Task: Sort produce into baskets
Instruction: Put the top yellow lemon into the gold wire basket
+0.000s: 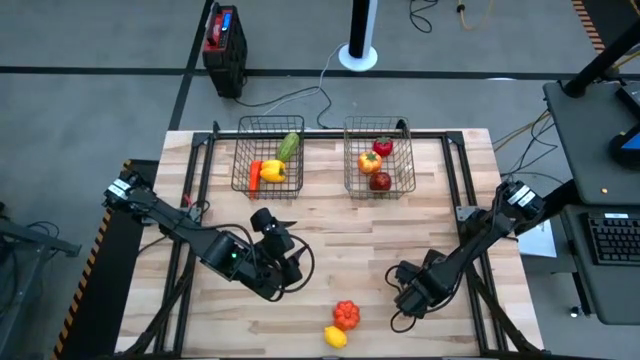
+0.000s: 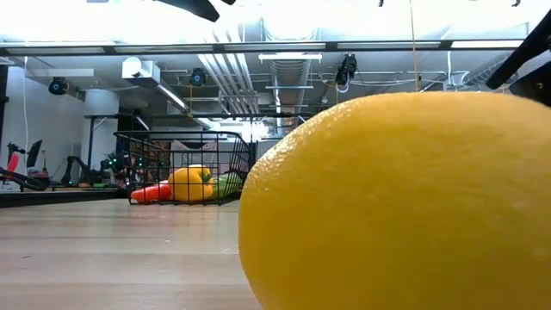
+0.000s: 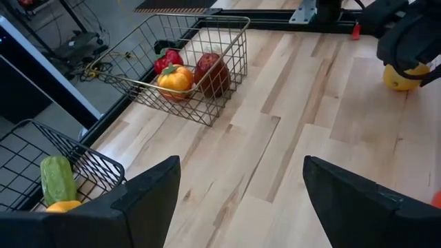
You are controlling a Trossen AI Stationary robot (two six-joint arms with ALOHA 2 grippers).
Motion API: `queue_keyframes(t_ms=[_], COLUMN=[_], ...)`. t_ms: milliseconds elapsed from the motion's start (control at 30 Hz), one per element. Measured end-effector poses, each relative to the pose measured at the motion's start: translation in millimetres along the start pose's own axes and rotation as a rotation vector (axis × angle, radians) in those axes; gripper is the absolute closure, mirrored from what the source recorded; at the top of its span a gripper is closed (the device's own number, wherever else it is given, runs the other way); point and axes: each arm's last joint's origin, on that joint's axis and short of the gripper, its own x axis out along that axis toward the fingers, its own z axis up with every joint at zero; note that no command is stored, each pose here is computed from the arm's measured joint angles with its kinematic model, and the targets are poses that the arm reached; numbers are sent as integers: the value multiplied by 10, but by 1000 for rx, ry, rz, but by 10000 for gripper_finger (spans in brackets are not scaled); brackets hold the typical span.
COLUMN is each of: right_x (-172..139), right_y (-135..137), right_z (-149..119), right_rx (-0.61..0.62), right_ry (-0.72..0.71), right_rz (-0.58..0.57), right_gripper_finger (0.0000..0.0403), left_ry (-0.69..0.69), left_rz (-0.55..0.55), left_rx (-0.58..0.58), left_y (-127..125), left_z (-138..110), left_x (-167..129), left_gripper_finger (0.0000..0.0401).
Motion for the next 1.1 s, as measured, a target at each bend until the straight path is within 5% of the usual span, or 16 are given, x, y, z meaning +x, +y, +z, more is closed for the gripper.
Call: queue_keyframes(t_ms=[433, 767, 1100], right_x=[-101, -662, -1232], right_y=[39, 123, -142], right_z=[10, 397, 1010], right_rx=[14, -93, -186], right_ry=[-27, -396, -686], right_rz=[35, 73, -67], right_gripper_finger=[139, 140, 139], left_ry=[-2, -6, -15], left_rz=[1, -3, 2], left_rx=[-1, -9, -14], left_y=[-1, -5, -7], left_z=[1, 6, 11], left_x=[0, 2, 1], left_gripper_finger=[113, 113, 113])
